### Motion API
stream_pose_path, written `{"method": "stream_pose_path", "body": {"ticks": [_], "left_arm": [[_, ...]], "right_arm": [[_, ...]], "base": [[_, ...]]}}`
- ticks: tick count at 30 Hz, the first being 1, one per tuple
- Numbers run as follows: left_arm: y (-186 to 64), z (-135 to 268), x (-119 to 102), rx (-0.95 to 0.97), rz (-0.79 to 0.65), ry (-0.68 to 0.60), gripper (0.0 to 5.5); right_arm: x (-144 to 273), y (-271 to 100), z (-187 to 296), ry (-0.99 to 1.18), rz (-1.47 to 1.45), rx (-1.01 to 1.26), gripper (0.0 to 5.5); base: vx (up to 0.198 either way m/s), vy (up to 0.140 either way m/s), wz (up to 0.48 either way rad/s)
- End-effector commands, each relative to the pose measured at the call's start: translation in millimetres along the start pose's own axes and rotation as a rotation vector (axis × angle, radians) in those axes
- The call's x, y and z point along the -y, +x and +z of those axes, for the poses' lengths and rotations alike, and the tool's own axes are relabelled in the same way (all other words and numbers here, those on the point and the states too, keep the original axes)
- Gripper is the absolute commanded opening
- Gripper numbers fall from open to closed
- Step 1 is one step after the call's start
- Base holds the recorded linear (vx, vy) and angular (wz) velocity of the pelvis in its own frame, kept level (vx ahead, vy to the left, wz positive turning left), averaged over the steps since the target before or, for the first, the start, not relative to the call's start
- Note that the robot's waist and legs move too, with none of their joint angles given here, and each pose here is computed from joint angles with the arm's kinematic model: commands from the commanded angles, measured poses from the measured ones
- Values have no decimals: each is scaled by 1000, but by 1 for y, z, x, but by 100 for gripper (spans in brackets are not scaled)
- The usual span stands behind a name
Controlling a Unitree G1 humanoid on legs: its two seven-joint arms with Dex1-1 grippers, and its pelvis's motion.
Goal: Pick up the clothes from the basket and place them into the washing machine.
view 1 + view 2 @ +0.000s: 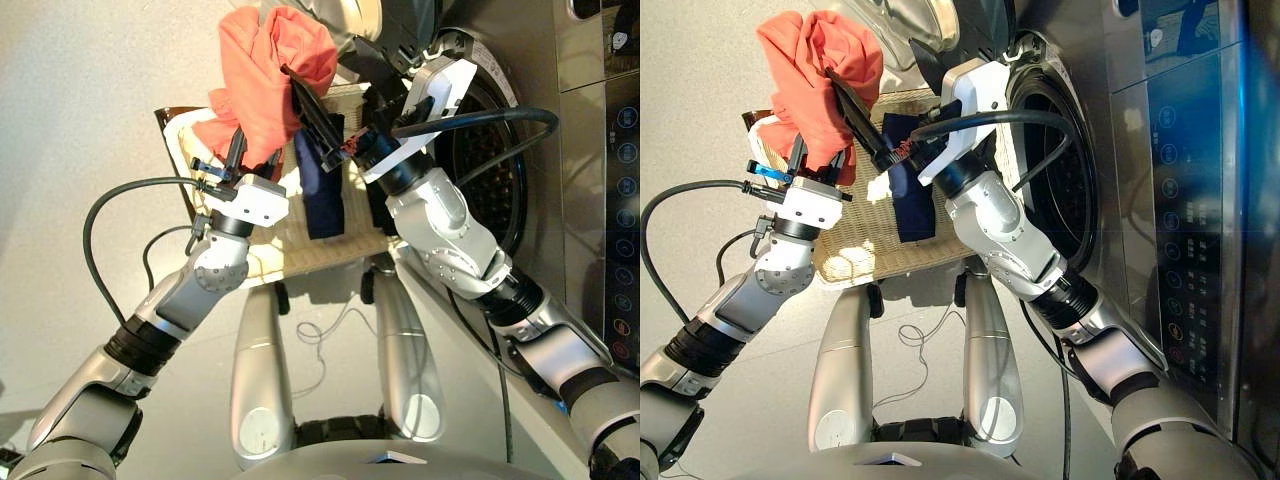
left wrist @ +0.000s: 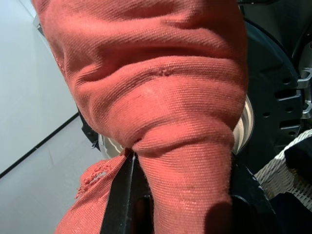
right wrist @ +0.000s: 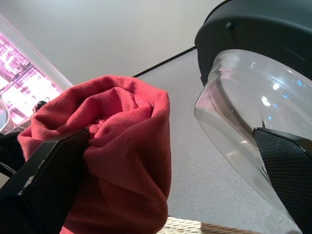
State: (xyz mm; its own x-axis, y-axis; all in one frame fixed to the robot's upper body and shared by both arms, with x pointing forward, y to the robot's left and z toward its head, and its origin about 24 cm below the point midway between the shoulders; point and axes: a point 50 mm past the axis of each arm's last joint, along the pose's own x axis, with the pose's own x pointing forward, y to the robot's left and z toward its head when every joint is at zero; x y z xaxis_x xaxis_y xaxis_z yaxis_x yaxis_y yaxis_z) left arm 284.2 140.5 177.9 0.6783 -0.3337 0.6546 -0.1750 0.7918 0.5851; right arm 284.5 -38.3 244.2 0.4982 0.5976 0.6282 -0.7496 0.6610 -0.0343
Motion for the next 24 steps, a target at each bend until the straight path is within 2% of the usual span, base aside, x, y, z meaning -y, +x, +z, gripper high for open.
{"method": "stream_pose_path", "body": {"ticks": [1,9,16,24], "left_arm": [[15,69,-2,357,25,-89,0],[17,86,-2,465,-14,-72,0],[21,106,9,544,-72,-194,0],[28,111,14,562,-86,-207,0]], "right_arm": [[-41,13,28,-17,299,51,550],[-33,18,2,73,265,-74,550],[-44,27,-32,86,337,-235,550],[-48,30,-43,104,329,-264,550]], "base": [[0,0,0],[0,0,0],[0,0,0],[0,0,0]]}}
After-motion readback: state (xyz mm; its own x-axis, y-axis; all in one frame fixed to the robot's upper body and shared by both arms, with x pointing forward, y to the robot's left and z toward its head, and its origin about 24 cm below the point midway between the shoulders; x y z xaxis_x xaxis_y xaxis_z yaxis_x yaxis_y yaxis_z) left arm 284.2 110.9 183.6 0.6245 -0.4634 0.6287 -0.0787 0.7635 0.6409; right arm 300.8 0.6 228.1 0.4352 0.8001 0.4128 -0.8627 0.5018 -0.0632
